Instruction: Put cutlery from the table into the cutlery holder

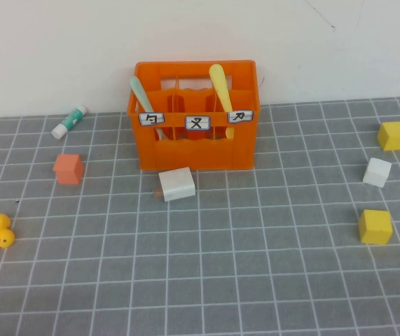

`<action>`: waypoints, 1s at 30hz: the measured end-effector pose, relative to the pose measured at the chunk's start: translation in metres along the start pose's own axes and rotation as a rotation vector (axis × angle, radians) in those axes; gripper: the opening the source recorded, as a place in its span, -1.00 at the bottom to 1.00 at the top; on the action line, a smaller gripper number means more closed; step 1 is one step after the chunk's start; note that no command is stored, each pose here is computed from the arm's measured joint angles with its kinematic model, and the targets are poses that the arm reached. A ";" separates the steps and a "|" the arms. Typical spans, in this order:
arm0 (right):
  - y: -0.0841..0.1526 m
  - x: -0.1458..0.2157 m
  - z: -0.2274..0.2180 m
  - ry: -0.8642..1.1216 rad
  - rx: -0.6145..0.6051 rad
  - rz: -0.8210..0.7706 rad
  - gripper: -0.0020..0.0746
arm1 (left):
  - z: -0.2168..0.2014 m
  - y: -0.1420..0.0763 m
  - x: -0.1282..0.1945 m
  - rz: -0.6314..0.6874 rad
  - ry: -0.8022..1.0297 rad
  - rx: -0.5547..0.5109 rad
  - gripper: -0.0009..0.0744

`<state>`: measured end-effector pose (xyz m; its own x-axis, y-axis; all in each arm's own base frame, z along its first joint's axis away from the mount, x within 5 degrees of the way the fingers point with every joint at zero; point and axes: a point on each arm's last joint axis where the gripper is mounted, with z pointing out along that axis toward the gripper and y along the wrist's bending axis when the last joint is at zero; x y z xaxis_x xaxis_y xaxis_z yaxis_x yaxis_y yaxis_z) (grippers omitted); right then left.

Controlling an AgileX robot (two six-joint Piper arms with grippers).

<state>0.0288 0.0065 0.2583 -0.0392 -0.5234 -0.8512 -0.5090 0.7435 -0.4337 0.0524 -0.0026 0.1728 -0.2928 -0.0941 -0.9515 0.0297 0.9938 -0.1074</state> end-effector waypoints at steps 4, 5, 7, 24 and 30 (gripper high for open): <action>0.001 0.003 -0.001 -0.010 0.027 0.021 -0.95 | 0.000 0.000 0.000 0.000 0.000 0.000 -0.98; 0.002 0.004 0.000 -0.008 0.043 0.030 -0.95 | 0.000 0.000 0.000 0.000 0.000 0.000 -0.98; 0.004 0.010 0.004 0.012 0.094 0.043 -0.95 | 0.000 0.000 0.000 -0.002 0.000 0.001 -0.98; 0.012 0.057 0.042 -0.078 0.449 0.298 -0.95 | 0.000 0.000 0.000 -0.003 0.000 0.001 -0.98; 0.013 0.057 0.042 -0.077 0.447 0.302 -0.95 | 0.000 0.000 0.000 -0.005 0.000 0.001 -0.98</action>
<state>0.0562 0.0034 0.1917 -0.0551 -0.2394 -0.9694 -0.0689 0.9694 -0.2355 0.0524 -0.0027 0.1728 -0.2932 -0.0990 -0.9509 0.0294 0.9932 -0.1125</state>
